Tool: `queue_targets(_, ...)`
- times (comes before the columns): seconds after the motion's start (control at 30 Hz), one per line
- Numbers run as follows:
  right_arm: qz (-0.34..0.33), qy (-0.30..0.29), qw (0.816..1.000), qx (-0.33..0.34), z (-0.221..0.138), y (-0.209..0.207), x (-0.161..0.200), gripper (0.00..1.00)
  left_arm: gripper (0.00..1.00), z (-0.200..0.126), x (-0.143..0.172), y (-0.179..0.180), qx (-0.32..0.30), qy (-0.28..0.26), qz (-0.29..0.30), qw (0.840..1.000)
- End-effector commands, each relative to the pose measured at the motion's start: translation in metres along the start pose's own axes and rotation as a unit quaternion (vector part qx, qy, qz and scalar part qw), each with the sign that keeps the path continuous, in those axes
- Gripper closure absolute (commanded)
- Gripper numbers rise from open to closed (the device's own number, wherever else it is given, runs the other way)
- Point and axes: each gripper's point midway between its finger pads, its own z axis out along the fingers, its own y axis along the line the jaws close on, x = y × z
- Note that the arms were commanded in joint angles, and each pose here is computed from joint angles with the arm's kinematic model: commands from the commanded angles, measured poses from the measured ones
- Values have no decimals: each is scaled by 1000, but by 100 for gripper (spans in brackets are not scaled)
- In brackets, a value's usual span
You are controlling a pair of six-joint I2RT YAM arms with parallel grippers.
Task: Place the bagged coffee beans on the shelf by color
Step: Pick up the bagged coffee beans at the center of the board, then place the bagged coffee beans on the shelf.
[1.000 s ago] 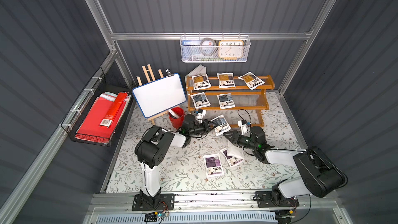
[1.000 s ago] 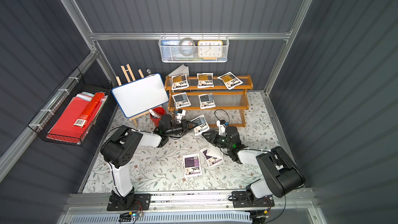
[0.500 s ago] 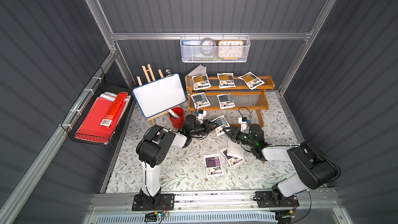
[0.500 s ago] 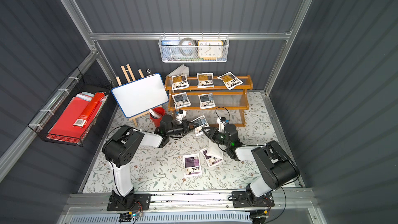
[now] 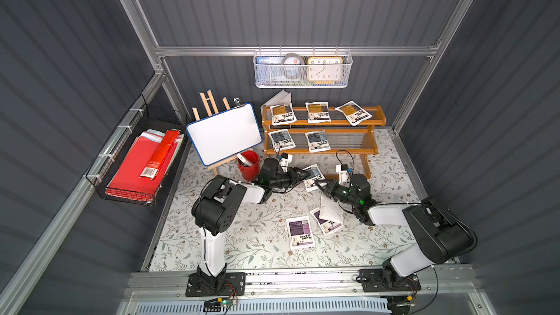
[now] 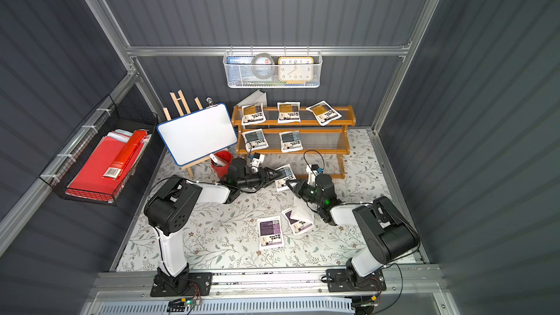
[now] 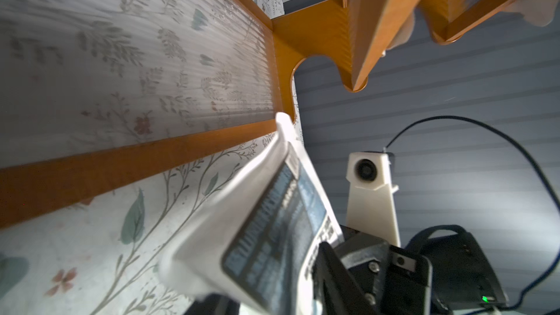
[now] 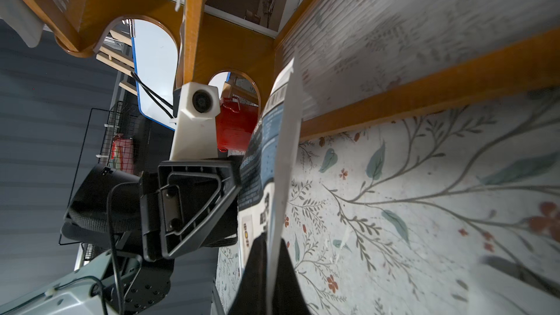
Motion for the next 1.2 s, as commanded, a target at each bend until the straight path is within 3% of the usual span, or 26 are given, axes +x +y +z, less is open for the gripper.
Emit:
queue_targets(0.0,-38,20,999,33,-15,-11,15,100,52,-8,-20,10,-59,-27,26,998)
queue_targets(0.3,-118,-19,991,57,-70,10,1,100,52,-24,-45,43,-190,-76,66,977)
queue_targets(0.53,-126,-116,983,62,-102,31,-60,100,49,-30,-49,52,-225,-84,89,967)
queue_targets(0.77,-125,-150,980,43,-97,41,-129,100,49,-34,-52,48,-245,-98,125,956)
queue_targets(0.93,-111,-133,984,39,-83,31,-159,100,49,-40,-49,43,-252,-99,136,953)
queue_targets(1.17,-88,-159,982,45,-71,13,-205,100,48,-46,-44,44,-261,-92,141,950)
